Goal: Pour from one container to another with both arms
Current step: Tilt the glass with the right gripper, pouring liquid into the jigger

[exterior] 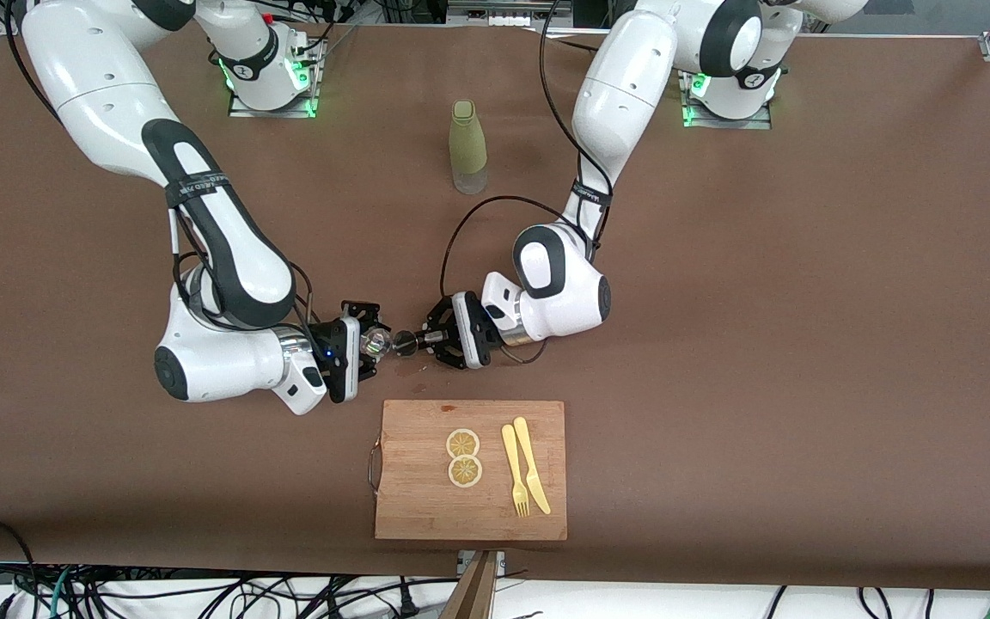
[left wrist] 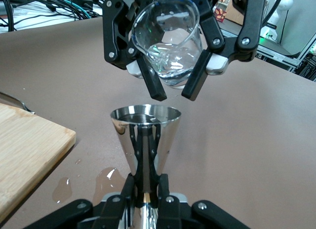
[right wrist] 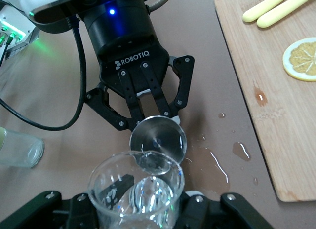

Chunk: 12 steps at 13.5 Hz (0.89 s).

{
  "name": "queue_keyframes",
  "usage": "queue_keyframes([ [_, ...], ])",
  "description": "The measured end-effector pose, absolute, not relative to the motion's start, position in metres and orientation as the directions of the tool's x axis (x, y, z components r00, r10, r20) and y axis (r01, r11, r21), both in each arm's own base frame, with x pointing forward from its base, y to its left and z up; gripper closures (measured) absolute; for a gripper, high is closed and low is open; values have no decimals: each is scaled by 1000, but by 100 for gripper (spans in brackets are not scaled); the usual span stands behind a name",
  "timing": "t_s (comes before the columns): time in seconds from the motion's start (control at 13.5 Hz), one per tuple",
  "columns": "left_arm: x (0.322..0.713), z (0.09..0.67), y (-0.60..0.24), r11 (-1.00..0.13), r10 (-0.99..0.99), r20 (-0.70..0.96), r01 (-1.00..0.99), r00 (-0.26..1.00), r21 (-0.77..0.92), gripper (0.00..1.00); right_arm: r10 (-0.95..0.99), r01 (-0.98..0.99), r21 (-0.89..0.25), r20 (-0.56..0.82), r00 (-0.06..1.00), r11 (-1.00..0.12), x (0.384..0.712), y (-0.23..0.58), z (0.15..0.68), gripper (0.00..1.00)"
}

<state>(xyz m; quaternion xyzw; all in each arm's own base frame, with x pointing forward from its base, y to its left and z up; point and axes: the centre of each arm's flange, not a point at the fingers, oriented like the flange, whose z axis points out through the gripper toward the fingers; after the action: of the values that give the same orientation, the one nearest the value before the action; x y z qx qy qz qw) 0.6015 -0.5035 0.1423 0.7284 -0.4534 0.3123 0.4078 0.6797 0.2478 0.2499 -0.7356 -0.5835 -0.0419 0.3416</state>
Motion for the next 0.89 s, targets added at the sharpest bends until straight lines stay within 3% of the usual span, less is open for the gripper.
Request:
queue_keyframes([
  [0.89, 601, 142, -503, -256, -406, 824, -915, 394, 311, 79, 876, 896, -435, 391, 283, -95, 674, 260, 252, 70],
])
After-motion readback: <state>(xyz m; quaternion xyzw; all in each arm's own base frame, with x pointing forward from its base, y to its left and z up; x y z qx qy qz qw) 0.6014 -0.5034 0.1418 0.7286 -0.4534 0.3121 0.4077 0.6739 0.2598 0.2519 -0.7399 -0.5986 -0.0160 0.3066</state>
